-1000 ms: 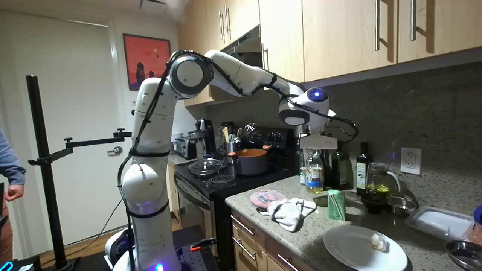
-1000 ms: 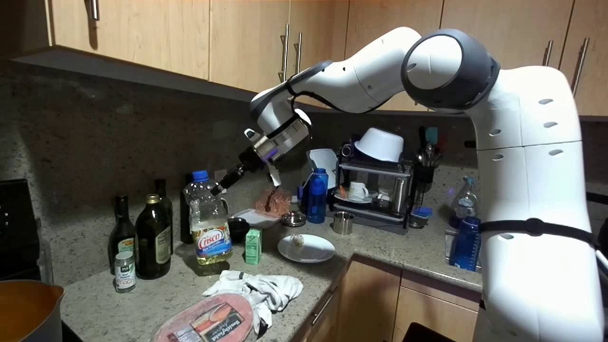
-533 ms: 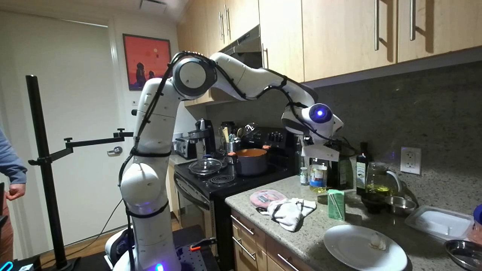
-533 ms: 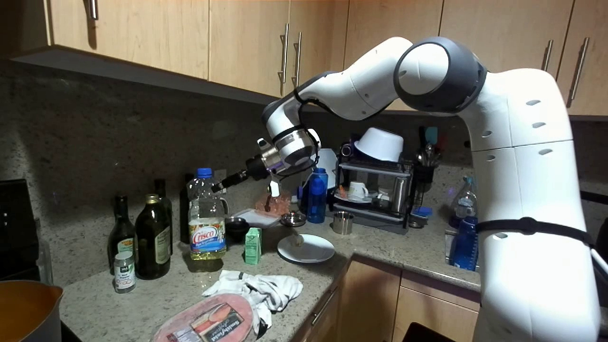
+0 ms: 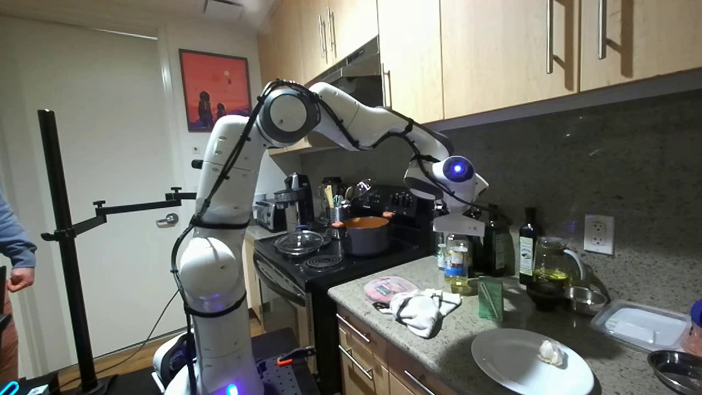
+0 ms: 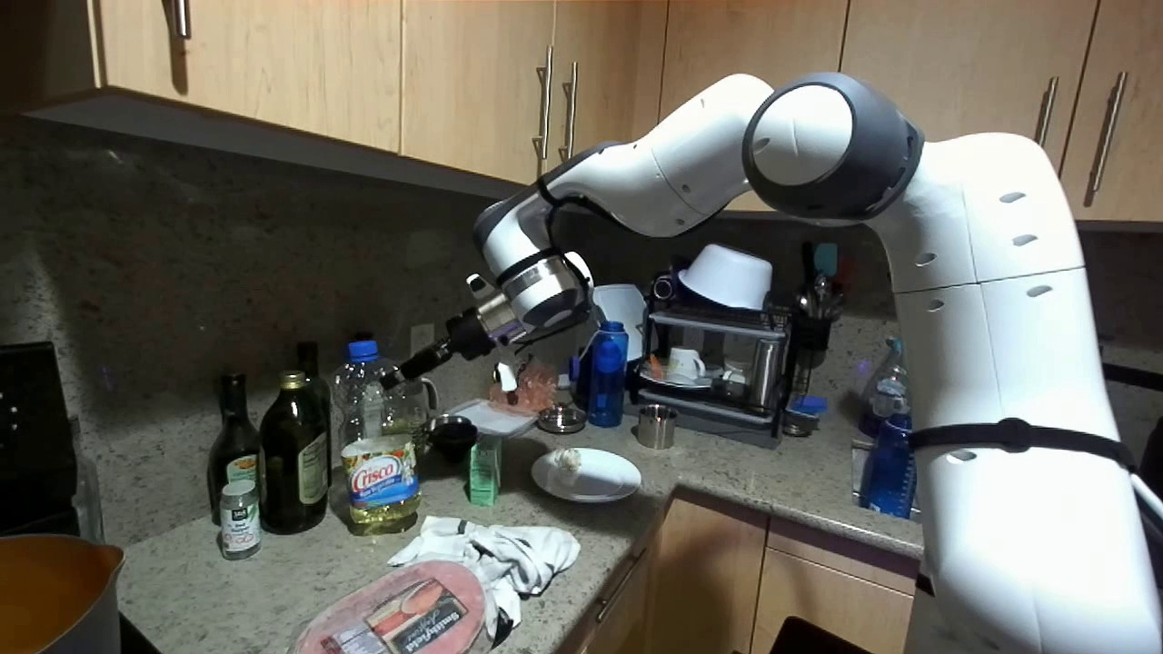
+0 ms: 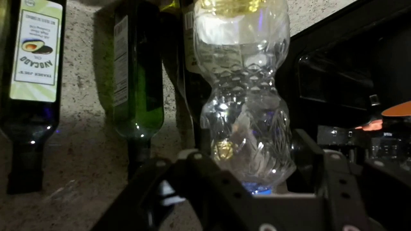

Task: Move the bottle of oil on the white plate to the left, put the garlic on the white plate in the silver pot

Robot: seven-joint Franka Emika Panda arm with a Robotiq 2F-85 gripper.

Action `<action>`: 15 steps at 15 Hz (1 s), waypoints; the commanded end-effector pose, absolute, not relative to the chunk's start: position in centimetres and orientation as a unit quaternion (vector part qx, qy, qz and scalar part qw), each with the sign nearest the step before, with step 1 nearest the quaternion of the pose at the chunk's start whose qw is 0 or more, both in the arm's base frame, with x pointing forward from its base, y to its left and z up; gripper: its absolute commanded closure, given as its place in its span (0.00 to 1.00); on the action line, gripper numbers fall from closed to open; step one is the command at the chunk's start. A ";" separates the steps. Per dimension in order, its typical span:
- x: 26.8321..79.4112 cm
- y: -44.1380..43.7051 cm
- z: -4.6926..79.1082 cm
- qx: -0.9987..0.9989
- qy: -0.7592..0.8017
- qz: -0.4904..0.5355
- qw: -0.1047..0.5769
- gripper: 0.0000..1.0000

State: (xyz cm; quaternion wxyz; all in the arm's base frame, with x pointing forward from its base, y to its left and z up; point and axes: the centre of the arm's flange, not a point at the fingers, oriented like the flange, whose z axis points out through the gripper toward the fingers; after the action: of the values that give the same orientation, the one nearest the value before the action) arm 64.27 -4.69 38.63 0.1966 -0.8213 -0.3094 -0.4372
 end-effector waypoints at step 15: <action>66.2 -3.8 37.5 -0.816 -0.308 -0.447 0.199 0.61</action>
State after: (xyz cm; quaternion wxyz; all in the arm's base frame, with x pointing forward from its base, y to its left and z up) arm 65.28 -4.27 36.39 0.2031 -0.8255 -0.3099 -0.4259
